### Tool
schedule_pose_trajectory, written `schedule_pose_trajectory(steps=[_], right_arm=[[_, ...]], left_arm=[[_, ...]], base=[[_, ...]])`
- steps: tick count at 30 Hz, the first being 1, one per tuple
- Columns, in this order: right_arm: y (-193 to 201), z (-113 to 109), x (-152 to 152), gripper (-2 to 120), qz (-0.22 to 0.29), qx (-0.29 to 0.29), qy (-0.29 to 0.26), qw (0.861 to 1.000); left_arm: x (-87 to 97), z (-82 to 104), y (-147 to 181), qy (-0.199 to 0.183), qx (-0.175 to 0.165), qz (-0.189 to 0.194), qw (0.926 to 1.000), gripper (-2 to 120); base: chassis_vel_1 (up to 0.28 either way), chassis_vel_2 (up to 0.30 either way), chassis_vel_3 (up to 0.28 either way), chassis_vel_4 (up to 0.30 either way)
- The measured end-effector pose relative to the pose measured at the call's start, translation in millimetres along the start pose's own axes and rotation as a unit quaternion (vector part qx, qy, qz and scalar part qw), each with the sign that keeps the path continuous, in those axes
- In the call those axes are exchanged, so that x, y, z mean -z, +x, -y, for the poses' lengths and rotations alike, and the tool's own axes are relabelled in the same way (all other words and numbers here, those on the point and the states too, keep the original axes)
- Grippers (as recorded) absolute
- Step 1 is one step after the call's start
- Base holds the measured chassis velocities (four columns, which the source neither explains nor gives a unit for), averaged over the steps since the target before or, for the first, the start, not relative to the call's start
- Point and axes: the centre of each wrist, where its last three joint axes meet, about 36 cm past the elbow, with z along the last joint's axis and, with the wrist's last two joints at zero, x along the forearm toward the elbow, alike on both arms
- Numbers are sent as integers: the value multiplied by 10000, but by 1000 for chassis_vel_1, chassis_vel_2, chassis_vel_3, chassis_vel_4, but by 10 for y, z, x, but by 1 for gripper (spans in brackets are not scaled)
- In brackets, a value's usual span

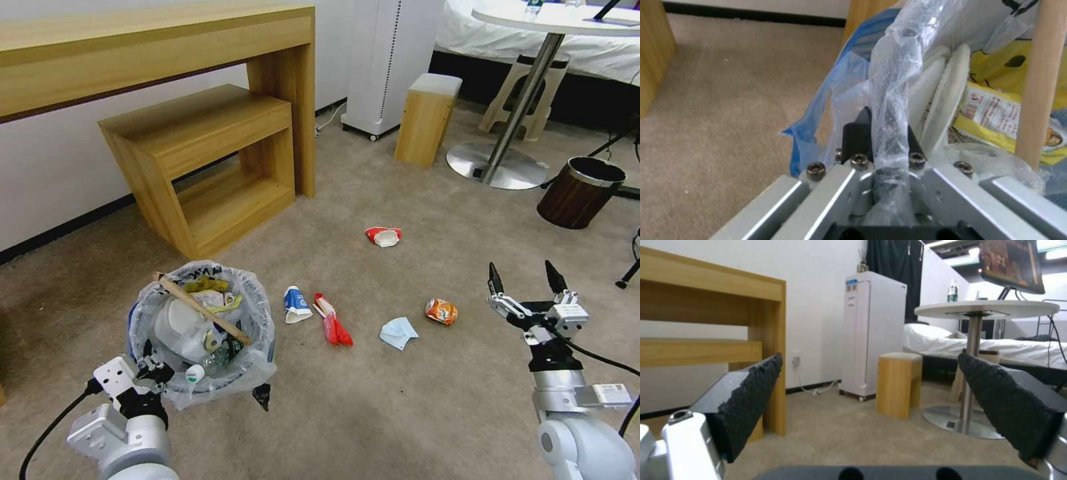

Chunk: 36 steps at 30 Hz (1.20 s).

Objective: Pick up the trash bin and place the garbage on the floor into it.

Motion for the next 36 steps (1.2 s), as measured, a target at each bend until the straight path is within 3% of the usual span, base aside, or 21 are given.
schedule_pose_trajectory(steps=[15,36], right_arm=[[42,-30,11,100,15,44,28,10000],[44,-114,-44,100,-65,76,-41,9999]], left_arm=[[87,-86,-18,-118,210,118,9996,0],[54,-66,53,-141,206,76,9997,0]], base=[[-67,66,59,-62],[-248,246,250,-239]])
